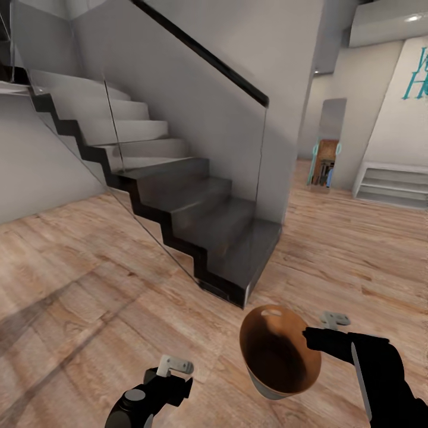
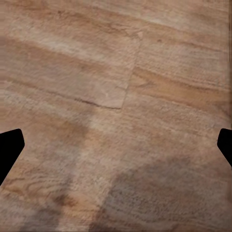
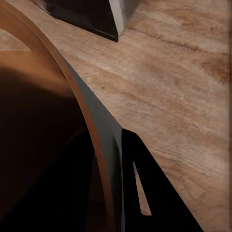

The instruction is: Put the three can of soda from the living room inside the tash can in the kitchen.

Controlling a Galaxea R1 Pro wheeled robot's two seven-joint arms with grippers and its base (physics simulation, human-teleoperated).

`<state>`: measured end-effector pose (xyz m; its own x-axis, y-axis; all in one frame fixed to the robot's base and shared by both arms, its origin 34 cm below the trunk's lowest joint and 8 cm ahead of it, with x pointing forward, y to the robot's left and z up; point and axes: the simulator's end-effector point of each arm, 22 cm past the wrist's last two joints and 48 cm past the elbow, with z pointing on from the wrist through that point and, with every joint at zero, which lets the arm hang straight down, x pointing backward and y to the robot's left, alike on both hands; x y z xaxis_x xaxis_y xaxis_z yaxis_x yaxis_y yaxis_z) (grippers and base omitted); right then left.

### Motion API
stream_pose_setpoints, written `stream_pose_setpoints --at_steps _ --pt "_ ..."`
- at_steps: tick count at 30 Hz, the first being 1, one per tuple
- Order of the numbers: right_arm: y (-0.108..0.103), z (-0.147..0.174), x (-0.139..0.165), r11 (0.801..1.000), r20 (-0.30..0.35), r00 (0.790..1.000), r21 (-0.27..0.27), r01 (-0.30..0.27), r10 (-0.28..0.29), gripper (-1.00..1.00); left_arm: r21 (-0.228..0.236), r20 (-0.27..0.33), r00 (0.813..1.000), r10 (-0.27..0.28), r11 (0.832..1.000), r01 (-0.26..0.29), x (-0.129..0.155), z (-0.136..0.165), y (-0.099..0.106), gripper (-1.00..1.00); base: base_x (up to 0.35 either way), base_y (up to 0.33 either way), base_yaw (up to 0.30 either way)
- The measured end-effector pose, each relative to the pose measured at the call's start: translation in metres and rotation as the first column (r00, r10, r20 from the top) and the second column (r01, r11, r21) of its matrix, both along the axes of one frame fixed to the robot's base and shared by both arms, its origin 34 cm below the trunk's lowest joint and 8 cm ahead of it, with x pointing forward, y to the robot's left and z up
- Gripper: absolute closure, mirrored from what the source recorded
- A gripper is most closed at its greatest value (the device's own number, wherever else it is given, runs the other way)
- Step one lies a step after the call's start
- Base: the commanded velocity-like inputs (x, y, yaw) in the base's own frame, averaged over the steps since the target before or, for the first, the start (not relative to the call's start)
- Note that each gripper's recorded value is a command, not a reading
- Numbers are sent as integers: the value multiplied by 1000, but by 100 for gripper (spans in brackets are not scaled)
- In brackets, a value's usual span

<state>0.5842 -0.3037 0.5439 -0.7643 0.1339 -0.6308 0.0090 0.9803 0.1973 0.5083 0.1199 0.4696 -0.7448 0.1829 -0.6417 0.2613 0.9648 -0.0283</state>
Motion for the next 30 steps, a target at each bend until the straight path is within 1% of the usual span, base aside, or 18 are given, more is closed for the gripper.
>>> stream_pose_setpoints --at_steps 4,8,13,18,30 --pt "-1 1 0 1000 2 1000 -3 1 -1 100 -8 4 1000 -1 1000 1 1 2 -2 -100 0 0 -44" --pt "1 2 0 1000 4 1000 6 0 0 100 -8 6 1000 0 1000 0 1 3 -2 -100 0 0 -68" --pt "-1 4 0 1000 8 1000 -2 1 -1 100 -8 11 1000 0 1000 0 2 5 -2 -100 0 0 -167" --pt "1 7 0 1000 15 1000 5 0 0 100 -8 18 1000 0 1000 0 2 8 -2 -100 0 0 -180" --pt "0 14 1 1000 28 1000 0 0 0 100 -10 31 1000 1 1000 0 4 14 -2 -100 0 0 -182"
